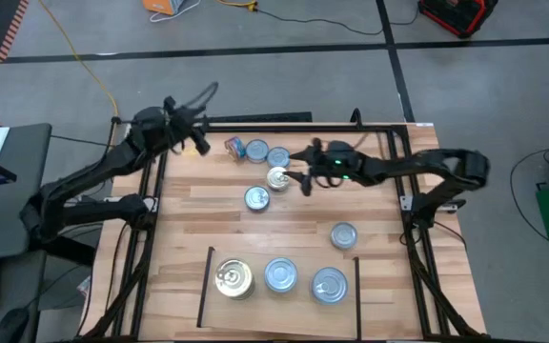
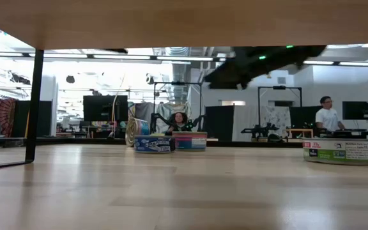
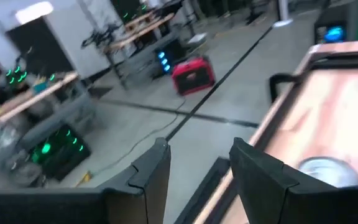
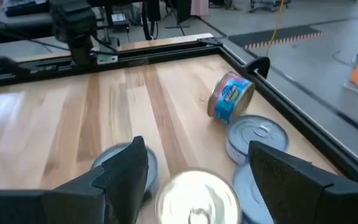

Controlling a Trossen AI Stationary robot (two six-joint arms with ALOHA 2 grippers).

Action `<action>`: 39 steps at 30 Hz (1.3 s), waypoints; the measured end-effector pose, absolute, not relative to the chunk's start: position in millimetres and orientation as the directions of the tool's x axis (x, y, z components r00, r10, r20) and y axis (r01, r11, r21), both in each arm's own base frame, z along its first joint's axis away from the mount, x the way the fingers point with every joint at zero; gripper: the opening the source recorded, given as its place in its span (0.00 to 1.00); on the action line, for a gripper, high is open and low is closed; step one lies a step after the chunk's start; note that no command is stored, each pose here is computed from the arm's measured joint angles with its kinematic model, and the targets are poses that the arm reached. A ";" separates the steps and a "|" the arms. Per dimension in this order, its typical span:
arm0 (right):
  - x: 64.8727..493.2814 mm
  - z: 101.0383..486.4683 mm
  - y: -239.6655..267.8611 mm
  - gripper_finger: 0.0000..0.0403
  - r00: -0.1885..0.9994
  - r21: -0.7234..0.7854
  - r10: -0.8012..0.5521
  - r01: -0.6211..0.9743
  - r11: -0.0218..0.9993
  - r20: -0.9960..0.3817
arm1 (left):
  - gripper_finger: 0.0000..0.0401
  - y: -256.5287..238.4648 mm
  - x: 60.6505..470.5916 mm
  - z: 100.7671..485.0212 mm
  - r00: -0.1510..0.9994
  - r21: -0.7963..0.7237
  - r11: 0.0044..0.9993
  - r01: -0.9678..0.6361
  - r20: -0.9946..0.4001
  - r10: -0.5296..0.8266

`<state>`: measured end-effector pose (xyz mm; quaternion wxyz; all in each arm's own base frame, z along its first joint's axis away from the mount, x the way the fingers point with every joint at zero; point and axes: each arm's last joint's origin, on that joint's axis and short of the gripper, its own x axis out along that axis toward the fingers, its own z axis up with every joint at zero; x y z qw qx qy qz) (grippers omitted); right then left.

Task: Stack canned seafood by type on shelf
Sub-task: Put the top blue and pink tuna can on the top of the left stacked tuna cans on the shelf

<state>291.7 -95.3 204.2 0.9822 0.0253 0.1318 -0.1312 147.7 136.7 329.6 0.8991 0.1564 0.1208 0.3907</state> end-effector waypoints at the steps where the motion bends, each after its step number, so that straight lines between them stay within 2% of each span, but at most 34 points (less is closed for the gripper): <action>1: 300.8 203.5 -98.0 0.75 0.930 0.026 -0.250 0.267 0.963 -0.270 | 0.39 128.3 150.7 331.4 0.678 0.380 0.654 -0.654 -0.089 0.730; 9: 365.1 198.4 -99.0 0.75 0.918 0.026 -0.245 0.266 0.964 -0.313 | 0.39 80.4 166.4 327.1 0.760 0.347 0.759 -0.551 -0.167 0.628; 15: 403.5 188.7 -93.8 0.75 0.902 -0.034 -0.331 0.335 0.942 -0.279 | 0.39 57.8 171.5 322.0 0.707 0.395 0.718 -0.573 -0.205 0.677; 22: 448.2 173.0 -100.0 0.75 0.870 -0.067 -0.441 0.438 0.897 -0.221 | 0.39 46.9 174.3 320.0 0.733 0.398 0.743 -0.538 -0.214 0.646; 28: 479.6 163.9 -118.1 0.75 0.864 -0.058 -0.467 0.465 0.883 -0.186 | 0.39 44.4 173.5 314.2 0.736 0.372 0.772 -0.515 -0.269 0.621; 32: 493.5 155.6 -128.3 0.75 0.860 -0.055 -0.480 0.478 0.877 -0.173 | 0.39 38.7 170.3 317.0 0.758 0.364 0.787 -0.499 -0.257 0.600; 39: 514.6 140.9 -136.8 0.75 0.833 -0.059 -0.525 0.523 0.850 -0.176 | 0.39 35.2 154.6 322.9 0.729 0.335 0.755 -0.563 -0.228 0.645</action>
